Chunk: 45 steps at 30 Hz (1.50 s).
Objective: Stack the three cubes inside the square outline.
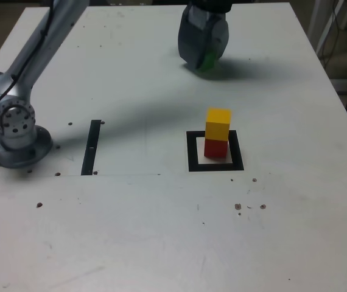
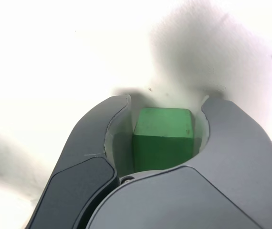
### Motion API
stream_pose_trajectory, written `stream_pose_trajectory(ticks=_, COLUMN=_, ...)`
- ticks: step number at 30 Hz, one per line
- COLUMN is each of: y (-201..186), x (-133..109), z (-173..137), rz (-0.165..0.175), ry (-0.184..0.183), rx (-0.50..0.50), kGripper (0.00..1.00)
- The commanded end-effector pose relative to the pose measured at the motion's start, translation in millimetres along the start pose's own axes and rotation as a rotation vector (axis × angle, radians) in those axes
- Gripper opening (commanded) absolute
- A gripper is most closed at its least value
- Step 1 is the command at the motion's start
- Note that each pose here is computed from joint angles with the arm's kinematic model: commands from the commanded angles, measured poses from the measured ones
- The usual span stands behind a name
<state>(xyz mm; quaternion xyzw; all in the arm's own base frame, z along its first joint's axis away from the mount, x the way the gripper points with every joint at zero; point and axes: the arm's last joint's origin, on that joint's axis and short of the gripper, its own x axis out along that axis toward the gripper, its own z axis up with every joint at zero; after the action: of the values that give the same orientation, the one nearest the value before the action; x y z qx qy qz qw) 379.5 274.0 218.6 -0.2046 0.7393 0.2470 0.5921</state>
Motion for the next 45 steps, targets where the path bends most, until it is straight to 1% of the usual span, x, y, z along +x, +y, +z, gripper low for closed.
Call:
stream_pose_trajectory(ticks=1, y=-2, x=-14, z=-8, rz=0.025, ry=-0.019, rx=0.018, kGripper=0.32)
stream_pose_trajectory(ticks=4, y=-6, x=-31, z=-18, rz=0.067, ry=-0.05, rx=0.052, kGripper=0.32)
stream_pose_trajectory(ticks=6, y=-13, x=-46, z=-27, rz=0.097, ry=-0.084, rx=0.09, kGripper=0.32)
stream_pose_trajectory(ticks=8, y=-20, x=-58, z=-36, rz=0.118, ry=-0.108, rx=0.127, kGripper=0.31)
stream_pose_trajectory(ticks=10, y=-27, x=-69, z=-46, rz=0.13, ry=-0.126, rx=0.164, kGripper=0.3)
stream_pose_trajectory(ticks=12, y=-34, x=-79, z=-56, rz=0.131, ry=-0.141, rx=0.202, kGripper=0.29)
stream_pose_trajectory(ticks=15, y=-46, x=-93, z=-73, rz=0.124, ry=-0.17, rx=0.272, kGripper=0.26)
stream_pose_trajectory(ticks=17, y=-55, x=-102, z=-83, rz=0.113, ry=-0.188, rx=0.337, kGripper=0.24)
stream_pose_trajectory(ticks=19, y=-65, x=-108, z=-91, rz=0.093, ry=-0.199, rx=0.414, kGripper=0.23)
stream_pose_trajectory(ticks=22, y=-78, x=-111, z=-102, rz=0.056, ry=-0.194, rx=0.523, kGripper=0.22)
stream_pose_trajectory(ticks=24, y=-87, x=-114, z=-113, rz=0.04, ry=-0.187, rx=0.586, kGripper=0.22)
stream_pose_trajectory(ticks=25, y=-91, x=-116, z=-119, rz=0.04, ry=-0.187, rx=0.608, kGripper=0.22)
stream_pose_trajectory(ticks=27, y=-100, x=-121, z=-131, rz=0.052, ry=-0.197, rx=0.649, kGripper=0.22)
stream_pose_trajectory(ticks=32, y=-120, x=-137, z=-164, rz=0.084, ry=-0.242, rx=0.76, kGripper=0.22)
stream_pose_trajectory(ticks=36, y=-135, x=-144, z=-189, rz=0.081, ry=-0.259, rx=0.825, kGripper=0.22)
stream_pose_trajectory(ticks=40, y=-149, x=-140, z=-206, rz=0.074, ry=-0.242, rx=0.861, kGripper=0.2)
stream_pose_trajectory(ticks=45, y=-166, x=-131, z=-217, rz=0.073, ry=-0.205, rx=0.883, kGripper=0.2)
